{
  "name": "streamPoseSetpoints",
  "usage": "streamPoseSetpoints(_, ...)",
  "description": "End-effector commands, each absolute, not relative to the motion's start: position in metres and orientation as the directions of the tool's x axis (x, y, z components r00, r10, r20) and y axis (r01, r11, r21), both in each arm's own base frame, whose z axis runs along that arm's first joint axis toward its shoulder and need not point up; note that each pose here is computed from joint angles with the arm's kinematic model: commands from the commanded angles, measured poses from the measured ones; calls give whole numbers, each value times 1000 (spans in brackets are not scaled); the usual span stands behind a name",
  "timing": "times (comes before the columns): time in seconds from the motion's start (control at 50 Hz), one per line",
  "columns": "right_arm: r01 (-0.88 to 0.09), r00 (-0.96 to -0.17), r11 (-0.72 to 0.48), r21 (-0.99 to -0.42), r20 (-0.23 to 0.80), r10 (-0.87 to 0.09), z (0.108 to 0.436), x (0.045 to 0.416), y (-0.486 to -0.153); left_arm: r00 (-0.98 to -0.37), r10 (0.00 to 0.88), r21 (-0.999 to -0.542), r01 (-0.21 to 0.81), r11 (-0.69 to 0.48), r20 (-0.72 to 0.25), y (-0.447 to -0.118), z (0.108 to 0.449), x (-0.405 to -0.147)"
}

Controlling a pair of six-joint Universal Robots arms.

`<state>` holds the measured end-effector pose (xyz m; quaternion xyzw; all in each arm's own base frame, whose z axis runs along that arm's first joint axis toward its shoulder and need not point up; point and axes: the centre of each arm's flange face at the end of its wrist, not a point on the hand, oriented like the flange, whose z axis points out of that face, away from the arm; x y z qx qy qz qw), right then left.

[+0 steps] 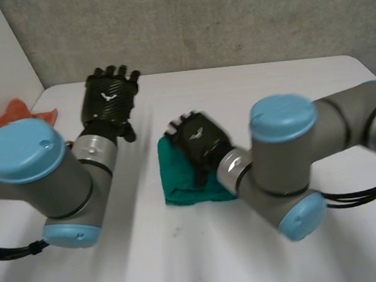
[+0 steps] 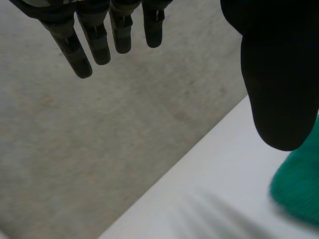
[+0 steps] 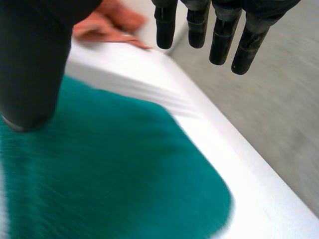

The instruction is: Fold the laundry.

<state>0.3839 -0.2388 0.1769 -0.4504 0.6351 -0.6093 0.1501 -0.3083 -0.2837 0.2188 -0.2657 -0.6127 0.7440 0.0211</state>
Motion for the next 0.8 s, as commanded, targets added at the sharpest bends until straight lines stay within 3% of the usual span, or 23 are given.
streamPoseSetpoints(0.02, -226, -697, 101, -969, 88, -712, 188, 353, -272, -807, 536, -969, 220, -114, -247, -272, 199, -346)
streamPoseSetpoints(0.12, -273, -685, 199, -941, 45, -728, 159, 352, -282, -790, 584, -968, 248, 29, -185, -273, 169, -352)
streamPoseSetpoints(0.26, -362, -692, 322, -875, 22, -721, 122, 352, -288, -777, 599, -914, 365, 176, -195, -271, 129, -348)
streamPoseSetpoints(0.38, -440, -688, 283, -852, 118, -716, 124, 346, -292, -753, 601, -873, 453, 179, -268, -269, 124, -343)
streamPoseSetpoints(0.46, -419, -700, 248, -873, 137, -701, 145, 343, -293, -726, 614, -858, 491, 150, -308, -266, 128, -344)
streamPoseSetpoints(0.54, -371, -719, 204, -906, 142, -680, 170, 338, -291, -727, 610, -877, 469, 107, -314, -264, 148, -346)
streamPoseSetpoints(0.68, -241, -814, 195, -951, 89, -575, 196, 307, -296, -775, 561, -941, 338, -20, -291, -262, 228, -340)
streamPoseSetpoints(0.8, -209, -865, 272, -939, 47, -500, 189, 282, -294, -743, 636, -976, 197, -89, -208, -250, 280, -334)
